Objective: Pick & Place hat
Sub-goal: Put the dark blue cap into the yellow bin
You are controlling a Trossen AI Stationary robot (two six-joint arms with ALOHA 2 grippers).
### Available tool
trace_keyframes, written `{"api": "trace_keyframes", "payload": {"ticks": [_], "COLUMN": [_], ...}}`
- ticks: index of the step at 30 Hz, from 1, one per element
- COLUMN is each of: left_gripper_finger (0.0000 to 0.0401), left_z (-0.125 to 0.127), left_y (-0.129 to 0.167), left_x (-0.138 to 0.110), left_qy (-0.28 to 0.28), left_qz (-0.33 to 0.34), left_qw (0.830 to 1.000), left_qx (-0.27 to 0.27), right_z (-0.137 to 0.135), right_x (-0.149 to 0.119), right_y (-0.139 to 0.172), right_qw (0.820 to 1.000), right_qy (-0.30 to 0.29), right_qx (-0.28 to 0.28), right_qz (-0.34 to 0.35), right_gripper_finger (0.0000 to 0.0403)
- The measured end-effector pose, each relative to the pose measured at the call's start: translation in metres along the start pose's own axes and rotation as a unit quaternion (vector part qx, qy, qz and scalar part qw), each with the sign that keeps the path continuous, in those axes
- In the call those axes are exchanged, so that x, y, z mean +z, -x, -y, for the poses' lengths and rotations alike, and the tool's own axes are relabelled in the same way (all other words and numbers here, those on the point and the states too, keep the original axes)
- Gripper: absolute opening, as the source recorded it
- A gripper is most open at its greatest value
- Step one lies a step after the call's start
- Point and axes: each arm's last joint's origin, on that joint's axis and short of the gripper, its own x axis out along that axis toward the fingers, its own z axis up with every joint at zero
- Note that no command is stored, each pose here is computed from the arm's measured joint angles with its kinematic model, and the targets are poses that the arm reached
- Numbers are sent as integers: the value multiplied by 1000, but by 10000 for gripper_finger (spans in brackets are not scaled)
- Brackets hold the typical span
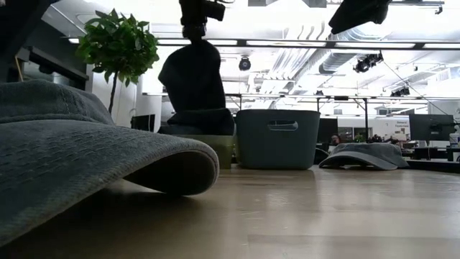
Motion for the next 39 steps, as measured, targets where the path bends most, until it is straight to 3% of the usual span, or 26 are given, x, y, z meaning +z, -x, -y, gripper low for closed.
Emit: {"api": "trace_keyframes", "payload": {"ticks": [21,26,32,39], "left_gripper_finger": [0,0,0,0], "left_z": [36,46,56,58], "left_y": [-67,-77,-88,-92], "left_x": [23,28,31,34], "left_qy": [-38,-22,-28,3], "left_qz": [-53,-49,-63,-63], "left_qw": [995,993,991,991], "left_qx": [-69,-102,-113,-115], "right_z": [0,1,1,1], "right_x": [-2,-3,-3,-3], "right_y": [0,0,0,0], "right_qw": [1000,1000,1000,1000], "right_qy": [-6,-7,-7,-7], "right_qx": [3,3,2,2], "right_qz": [-11,-14,-15,-15], "right_gripper_finger": [161,161,162,162]}}
